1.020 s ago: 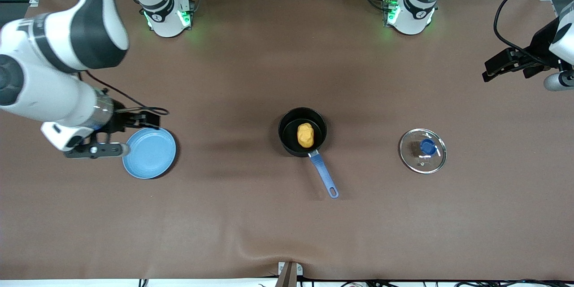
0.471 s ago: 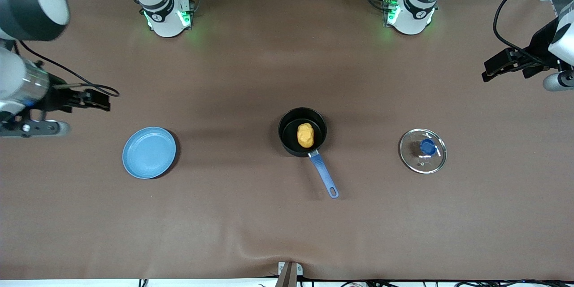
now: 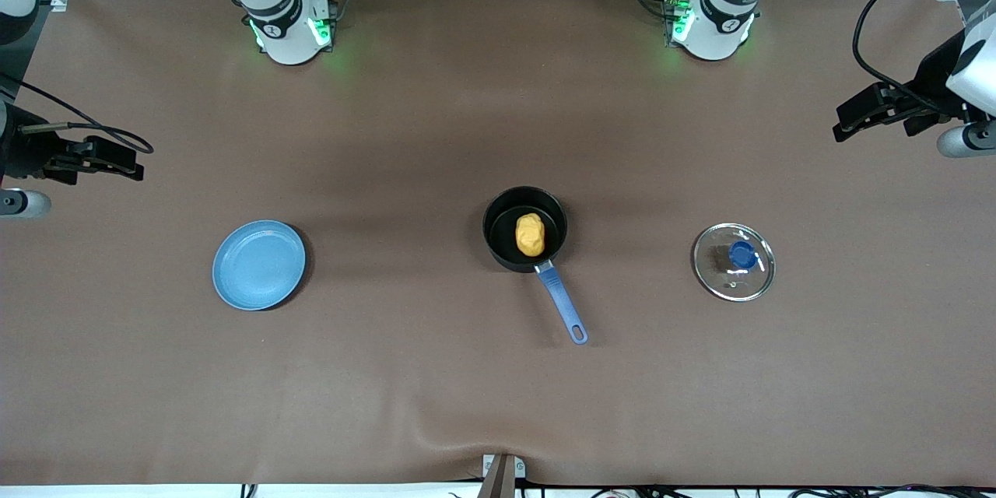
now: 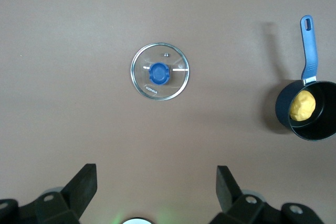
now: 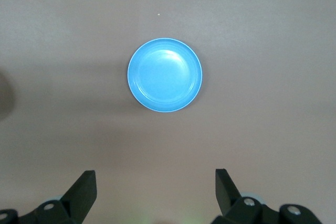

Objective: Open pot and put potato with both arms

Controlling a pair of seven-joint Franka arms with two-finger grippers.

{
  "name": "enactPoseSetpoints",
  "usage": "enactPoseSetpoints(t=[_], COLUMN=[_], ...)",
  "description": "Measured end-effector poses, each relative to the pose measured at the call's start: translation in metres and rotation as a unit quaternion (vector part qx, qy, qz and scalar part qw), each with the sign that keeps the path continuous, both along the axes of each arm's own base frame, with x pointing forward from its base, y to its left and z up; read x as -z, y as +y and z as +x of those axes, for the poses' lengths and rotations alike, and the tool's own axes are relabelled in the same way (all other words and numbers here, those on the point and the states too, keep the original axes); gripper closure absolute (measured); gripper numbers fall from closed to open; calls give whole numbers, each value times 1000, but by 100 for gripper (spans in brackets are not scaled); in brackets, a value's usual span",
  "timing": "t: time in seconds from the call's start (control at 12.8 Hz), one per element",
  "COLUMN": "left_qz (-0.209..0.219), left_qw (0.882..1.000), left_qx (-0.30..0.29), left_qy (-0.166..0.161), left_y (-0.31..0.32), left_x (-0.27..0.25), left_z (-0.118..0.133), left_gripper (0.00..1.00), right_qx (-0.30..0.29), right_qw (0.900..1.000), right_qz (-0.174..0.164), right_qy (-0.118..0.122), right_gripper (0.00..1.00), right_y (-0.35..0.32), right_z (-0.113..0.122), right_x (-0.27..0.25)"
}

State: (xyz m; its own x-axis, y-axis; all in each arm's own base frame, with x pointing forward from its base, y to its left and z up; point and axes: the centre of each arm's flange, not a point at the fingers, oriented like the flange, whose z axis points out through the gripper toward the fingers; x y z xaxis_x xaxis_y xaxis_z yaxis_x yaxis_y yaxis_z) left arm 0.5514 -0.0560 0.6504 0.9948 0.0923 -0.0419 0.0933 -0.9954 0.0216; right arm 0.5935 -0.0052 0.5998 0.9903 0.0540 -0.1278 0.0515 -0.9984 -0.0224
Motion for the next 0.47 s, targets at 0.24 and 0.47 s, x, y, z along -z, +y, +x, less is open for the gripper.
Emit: enactPoseSetpoints(t=[0.24,0.47], left_qz=[0,0], left_qw=[1000,1000], left_qx=[4,10], left_qy=[2,6], left_y=[-3,-9], left_x=[1,5], left_z=[-1,-2], left_gripper=[0,0], right_qx=[-7,-6], right_qw=[1000,1000], right_qz=[-5,-6], right_qy=[3,4], right_gripper=[0,0], right_y=[6,5], right_z=[-2,-2], right_x=[0,1])
